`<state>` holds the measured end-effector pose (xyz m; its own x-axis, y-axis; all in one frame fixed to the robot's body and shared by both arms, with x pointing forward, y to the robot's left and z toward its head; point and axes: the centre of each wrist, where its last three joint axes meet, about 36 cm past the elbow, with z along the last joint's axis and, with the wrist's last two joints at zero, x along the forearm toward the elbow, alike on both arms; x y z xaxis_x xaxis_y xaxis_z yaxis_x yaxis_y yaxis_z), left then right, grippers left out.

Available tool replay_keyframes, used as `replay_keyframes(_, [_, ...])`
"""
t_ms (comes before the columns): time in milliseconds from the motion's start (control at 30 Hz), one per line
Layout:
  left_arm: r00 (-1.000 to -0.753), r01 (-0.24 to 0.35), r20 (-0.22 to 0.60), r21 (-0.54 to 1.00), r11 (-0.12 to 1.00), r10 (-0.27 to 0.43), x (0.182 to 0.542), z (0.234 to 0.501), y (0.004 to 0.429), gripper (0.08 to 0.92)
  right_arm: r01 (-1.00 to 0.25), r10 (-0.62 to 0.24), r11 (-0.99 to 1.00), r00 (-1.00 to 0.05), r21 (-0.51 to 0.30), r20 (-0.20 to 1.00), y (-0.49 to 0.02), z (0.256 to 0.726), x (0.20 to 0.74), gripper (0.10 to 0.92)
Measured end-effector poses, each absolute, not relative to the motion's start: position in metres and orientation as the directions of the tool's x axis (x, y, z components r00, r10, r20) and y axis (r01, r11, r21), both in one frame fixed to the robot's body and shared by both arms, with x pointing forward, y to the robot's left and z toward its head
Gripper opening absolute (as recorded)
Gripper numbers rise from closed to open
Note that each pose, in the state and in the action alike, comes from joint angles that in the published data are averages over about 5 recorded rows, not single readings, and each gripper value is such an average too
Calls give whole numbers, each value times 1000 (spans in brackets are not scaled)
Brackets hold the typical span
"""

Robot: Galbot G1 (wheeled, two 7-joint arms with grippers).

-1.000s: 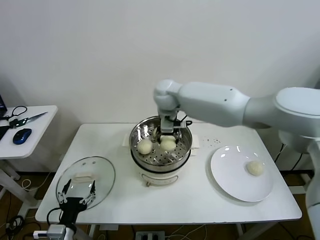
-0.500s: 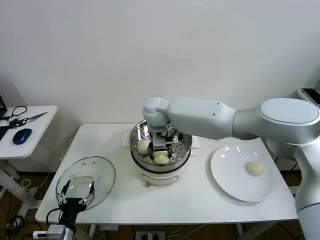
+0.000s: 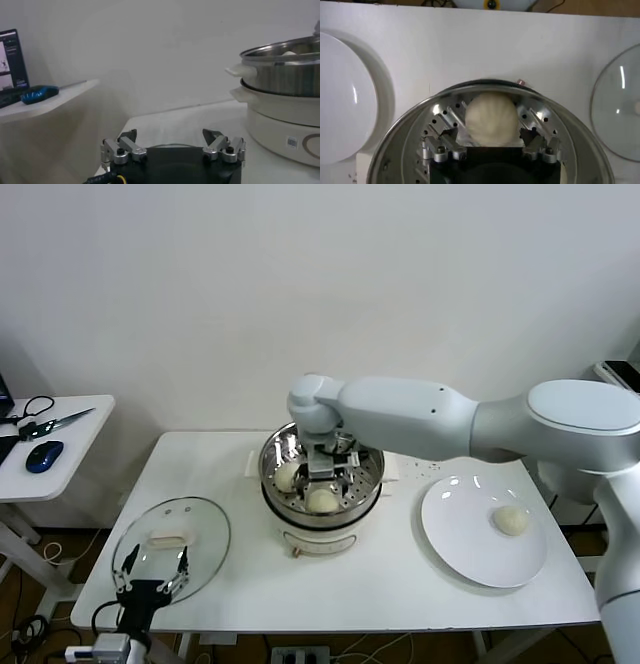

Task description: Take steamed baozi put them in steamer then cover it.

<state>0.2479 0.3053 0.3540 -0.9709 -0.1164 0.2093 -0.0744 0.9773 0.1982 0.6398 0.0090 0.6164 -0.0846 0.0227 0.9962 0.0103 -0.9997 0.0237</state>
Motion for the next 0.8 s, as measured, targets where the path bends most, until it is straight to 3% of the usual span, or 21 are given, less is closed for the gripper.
replay_keyframes(267, [-972,-72,205,200,977,-113,248,356,305,823,-124,-52,-990,-132,-68,990,-31,652,662,823])
replay_keyframes(600, [-976,-64,193,199,978,-103,250,360,302,823,-609,-189,-744,-201,-274,961,-152,677,681,823])
replay_keyframes(800, [-975,-61,197,195,979,-100,250,359,300,823,-834,-207,-468,-218,-293,954,-246,658,677,823])
